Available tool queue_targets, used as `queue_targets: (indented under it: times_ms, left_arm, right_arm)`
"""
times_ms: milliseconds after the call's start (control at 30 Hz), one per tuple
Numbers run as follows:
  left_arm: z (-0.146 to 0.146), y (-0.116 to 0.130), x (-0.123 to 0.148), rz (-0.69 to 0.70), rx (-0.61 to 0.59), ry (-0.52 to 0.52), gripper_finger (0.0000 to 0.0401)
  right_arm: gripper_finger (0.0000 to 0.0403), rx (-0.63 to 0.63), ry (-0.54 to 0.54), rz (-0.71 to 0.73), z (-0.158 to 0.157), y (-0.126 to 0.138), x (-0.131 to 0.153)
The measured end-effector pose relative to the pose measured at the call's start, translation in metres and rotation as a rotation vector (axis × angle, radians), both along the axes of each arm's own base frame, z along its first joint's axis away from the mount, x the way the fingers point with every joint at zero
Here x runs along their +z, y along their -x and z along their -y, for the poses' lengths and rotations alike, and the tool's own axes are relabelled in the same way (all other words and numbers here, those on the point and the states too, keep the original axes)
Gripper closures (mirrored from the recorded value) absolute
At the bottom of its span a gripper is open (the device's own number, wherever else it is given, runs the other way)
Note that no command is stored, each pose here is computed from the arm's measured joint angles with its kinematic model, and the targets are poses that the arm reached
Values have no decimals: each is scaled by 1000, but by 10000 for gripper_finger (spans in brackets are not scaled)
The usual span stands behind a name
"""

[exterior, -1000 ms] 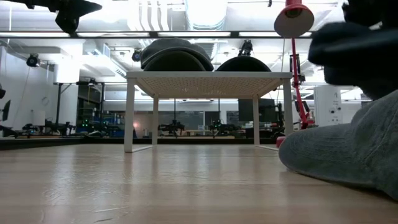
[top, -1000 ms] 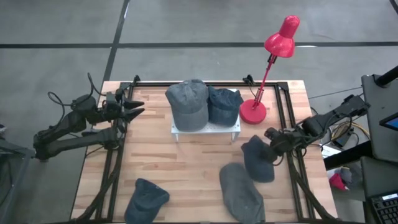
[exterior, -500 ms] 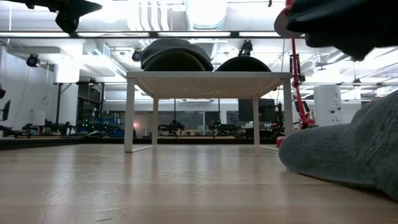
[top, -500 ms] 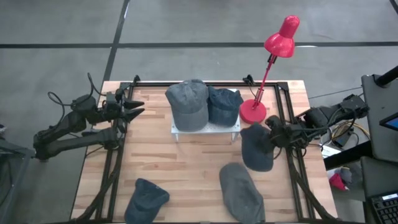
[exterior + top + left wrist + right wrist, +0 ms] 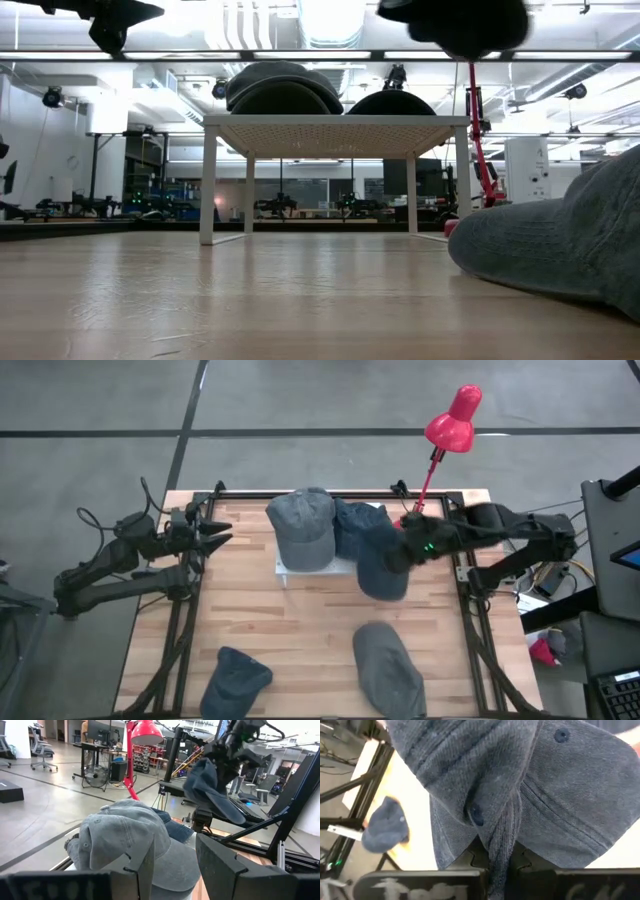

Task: Pick & Place hat
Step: Stack the right blue cap on the blue cap on the shelf

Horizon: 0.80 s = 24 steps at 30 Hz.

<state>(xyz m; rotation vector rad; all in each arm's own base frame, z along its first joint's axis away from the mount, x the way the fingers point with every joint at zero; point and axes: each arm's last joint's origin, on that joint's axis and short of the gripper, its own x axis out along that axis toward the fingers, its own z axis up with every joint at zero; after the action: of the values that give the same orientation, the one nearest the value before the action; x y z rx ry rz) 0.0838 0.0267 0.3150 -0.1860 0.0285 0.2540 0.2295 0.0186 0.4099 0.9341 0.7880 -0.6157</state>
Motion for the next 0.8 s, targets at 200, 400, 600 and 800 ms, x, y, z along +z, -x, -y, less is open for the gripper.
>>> queue_targets:
  times_ms: [200, 400, 600, 800]
  left_arm:
    - [0, 0, 0, -1, 0, 0, 256]
    - [0, 0, 0, -3, 0, 1, 256]
    - [0, 0, 0, -3, 0, 2, 256]
    - [0, 0, 0, -3, 0, 3, 256]
  right_arm:
    - [390, 4, 41, -39, 26, -16, 16]
    - [390, -46, 51, -49, 53, -19, 32]
    - [390, -62, 69, -61, 75, -36, 32]
    - [390, -48, 18, -89, 101, -55, 23]
